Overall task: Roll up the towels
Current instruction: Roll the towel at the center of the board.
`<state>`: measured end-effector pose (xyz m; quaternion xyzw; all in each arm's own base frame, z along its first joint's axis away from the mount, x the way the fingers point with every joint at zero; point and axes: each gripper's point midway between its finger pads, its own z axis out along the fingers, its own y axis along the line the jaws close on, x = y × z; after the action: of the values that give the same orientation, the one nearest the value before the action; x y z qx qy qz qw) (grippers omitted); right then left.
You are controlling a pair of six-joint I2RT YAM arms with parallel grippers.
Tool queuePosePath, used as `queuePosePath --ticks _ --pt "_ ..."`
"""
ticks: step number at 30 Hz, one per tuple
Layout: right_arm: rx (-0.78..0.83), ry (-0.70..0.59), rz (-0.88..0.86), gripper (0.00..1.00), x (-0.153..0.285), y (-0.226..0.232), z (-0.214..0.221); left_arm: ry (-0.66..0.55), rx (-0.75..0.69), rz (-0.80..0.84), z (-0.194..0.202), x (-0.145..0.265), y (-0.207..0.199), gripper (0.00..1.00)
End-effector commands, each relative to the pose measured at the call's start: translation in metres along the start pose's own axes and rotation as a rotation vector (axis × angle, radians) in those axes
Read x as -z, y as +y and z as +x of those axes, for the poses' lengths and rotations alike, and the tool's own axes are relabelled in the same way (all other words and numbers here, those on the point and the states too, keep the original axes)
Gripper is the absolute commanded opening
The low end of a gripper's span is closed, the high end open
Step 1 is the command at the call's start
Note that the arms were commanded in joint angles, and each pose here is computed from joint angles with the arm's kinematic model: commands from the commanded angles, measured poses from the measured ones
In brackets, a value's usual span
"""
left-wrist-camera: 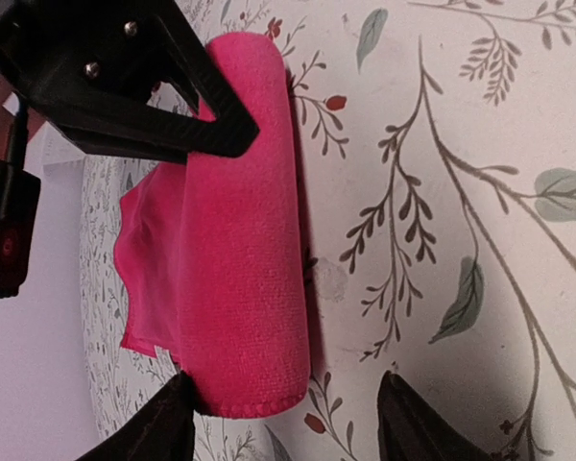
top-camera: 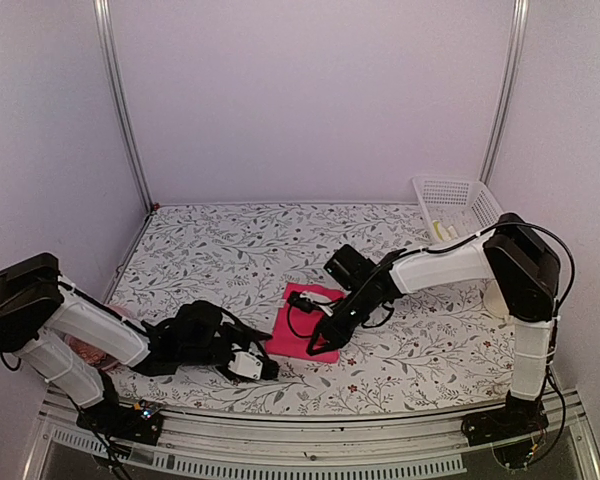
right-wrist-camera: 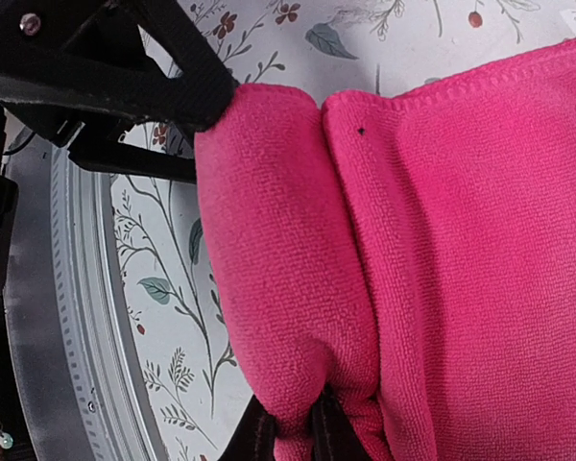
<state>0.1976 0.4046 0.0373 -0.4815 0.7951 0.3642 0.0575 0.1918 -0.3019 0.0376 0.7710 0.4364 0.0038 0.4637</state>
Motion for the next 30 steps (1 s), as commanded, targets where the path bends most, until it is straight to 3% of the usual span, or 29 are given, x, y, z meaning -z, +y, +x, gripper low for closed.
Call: queuePosePath --ticks 1,6,12,17,21,24,30 --pt "-0.084 0.060 -0.023 0.14 -0.006 -0.010 0.018 -0.018 -0.030 -0.064 -0.012 -0.007 0.016 0.65" --pt "-0.094 0.057 -0.027 0.14 -0.005 -0.017 0.019 -0.016 -0.027 -0.061 -0.014 -0.013 0.017 0.61" --pt "-0.103 0.058 -0.038 0.14 -0.007 -0.022 0.020 0.021 -0.010 -0.045 -0.009 -0.024 0.014 0.50" --pt "-0.106 0.058 -0.046 0.14 -0.008 -0.026 0.021 0.059 -0.009 -0.034 -0.002 -0.032 0.009 0.32" --pt "-0.111 0.054 -0.044 0.15 -0.006 -0.031 0.021 0.075 -0.002 -0.017 0.001 -0.036 0.006 0.10" --pt "-0.097 0.045 -0.028 0.18 -0.002 -0.033 0.018 0.092 0.014 0.046 0.002 -0.037 -0.003 0.00" --pt "0.026 -0.018 0.042 0.40 0.026 -0.022 0.003 0.097 0.114 0.273 -0.004 -0.031 -0.025 0.00"
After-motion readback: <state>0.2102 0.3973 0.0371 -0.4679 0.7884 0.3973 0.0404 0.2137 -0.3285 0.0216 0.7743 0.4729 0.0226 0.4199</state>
